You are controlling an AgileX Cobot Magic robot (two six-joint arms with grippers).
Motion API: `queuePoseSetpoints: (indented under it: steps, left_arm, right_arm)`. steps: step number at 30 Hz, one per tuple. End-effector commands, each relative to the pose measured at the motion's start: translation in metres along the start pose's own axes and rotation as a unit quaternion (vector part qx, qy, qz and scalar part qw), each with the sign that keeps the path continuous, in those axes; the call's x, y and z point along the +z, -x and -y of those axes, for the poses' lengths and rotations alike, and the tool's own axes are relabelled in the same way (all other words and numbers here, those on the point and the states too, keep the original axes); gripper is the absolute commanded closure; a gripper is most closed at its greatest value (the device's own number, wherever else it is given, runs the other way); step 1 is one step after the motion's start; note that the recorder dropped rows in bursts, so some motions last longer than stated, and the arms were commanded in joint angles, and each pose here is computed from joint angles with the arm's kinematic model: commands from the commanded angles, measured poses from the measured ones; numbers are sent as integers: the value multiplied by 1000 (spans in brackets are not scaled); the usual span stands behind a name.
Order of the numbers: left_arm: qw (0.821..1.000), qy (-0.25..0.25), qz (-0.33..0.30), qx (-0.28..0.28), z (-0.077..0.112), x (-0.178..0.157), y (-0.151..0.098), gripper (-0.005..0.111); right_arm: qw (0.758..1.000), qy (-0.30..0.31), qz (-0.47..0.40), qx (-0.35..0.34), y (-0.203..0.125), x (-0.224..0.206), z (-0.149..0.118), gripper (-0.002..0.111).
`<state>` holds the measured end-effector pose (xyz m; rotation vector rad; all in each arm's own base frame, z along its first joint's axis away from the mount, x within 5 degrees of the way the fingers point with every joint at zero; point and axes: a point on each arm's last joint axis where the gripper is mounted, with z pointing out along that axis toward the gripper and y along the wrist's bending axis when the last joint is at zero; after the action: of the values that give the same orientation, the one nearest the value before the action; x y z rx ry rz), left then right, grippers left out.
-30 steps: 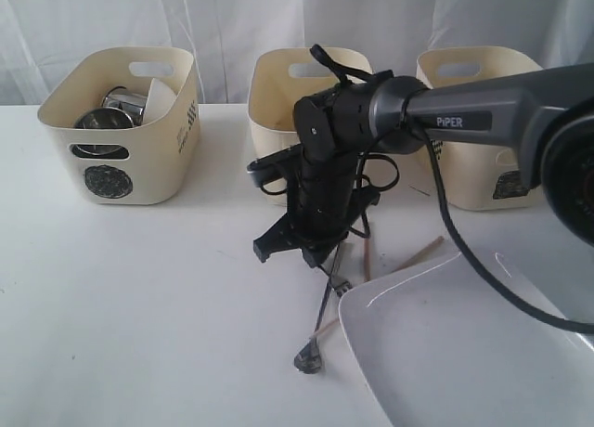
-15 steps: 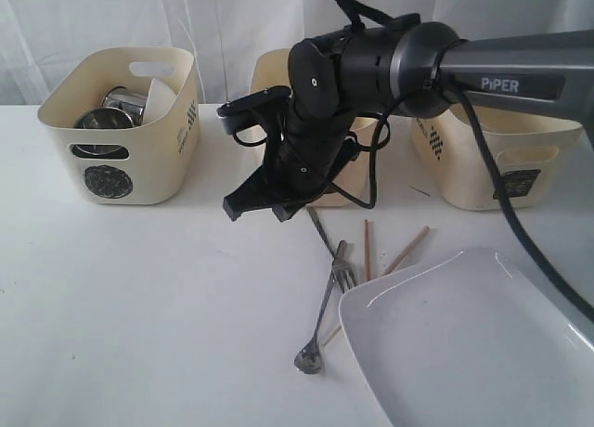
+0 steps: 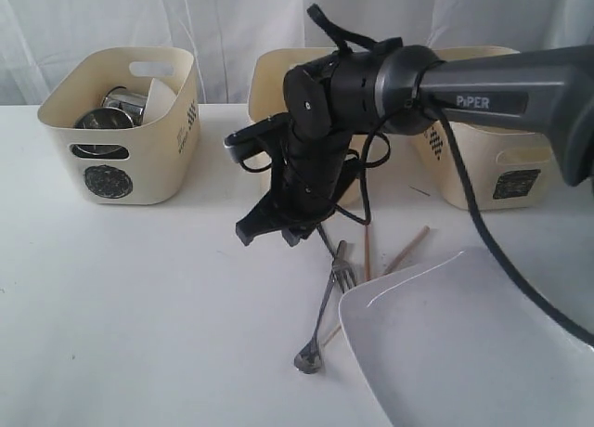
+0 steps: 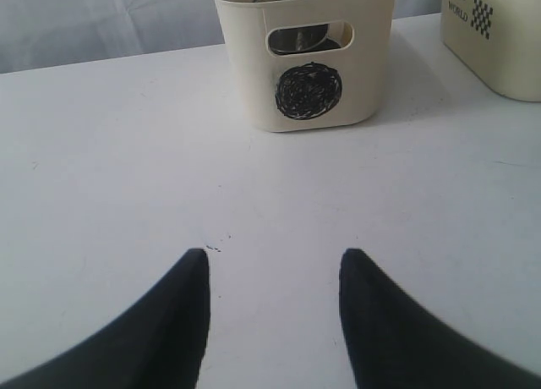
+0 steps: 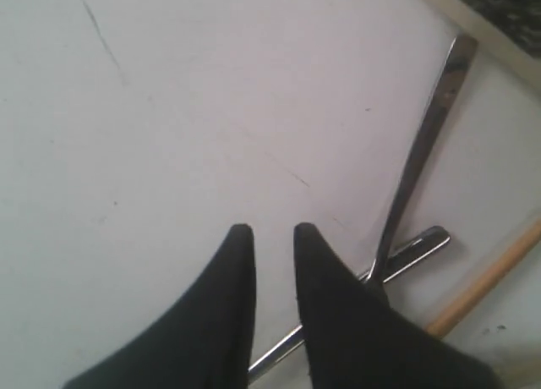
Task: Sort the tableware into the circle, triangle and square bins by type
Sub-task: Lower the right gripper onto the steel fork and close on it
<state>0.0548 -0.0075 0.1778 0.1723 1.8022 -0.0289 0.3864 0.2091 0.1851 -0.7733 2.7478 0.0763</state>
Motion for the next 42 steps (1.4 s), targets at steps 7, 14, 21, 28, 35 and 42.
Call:
queuePoseSetpoints:
  steps: [7, 14, 21, 28, 35, 42]
  left_arm:
    - [1000, 1, 4, -7, 0, 0, 0, 54]
    - [1000, 1, 4, -7, 0, 0, 0, 54]
    - [1000, 1, 4, -7, 0, 0, 0, 54]
    - [1000, 1, 4, -7, 0, 0, 0, 54]
    - [1000, 1, 4, -7, 0, 0, 0, 54]
    - [1000, 1, 4, -7, 0, 0, 0, 54]
  right_arm:
    - [999, -41, -25, 9, -5, 16, 21, 84]
    - [997, -45, -47, 36, -11, 29, 39, 84]
    - [998, -32, -42, 46, -11, 44, 36, 84]
    - [998, -32, -39, 46, -10, 44, 36, 84]
    - [996, -14, -59, 61, -14, 52, 33, 84]
    - [994, 2, -78, 77, -18, 63, 32, 84]
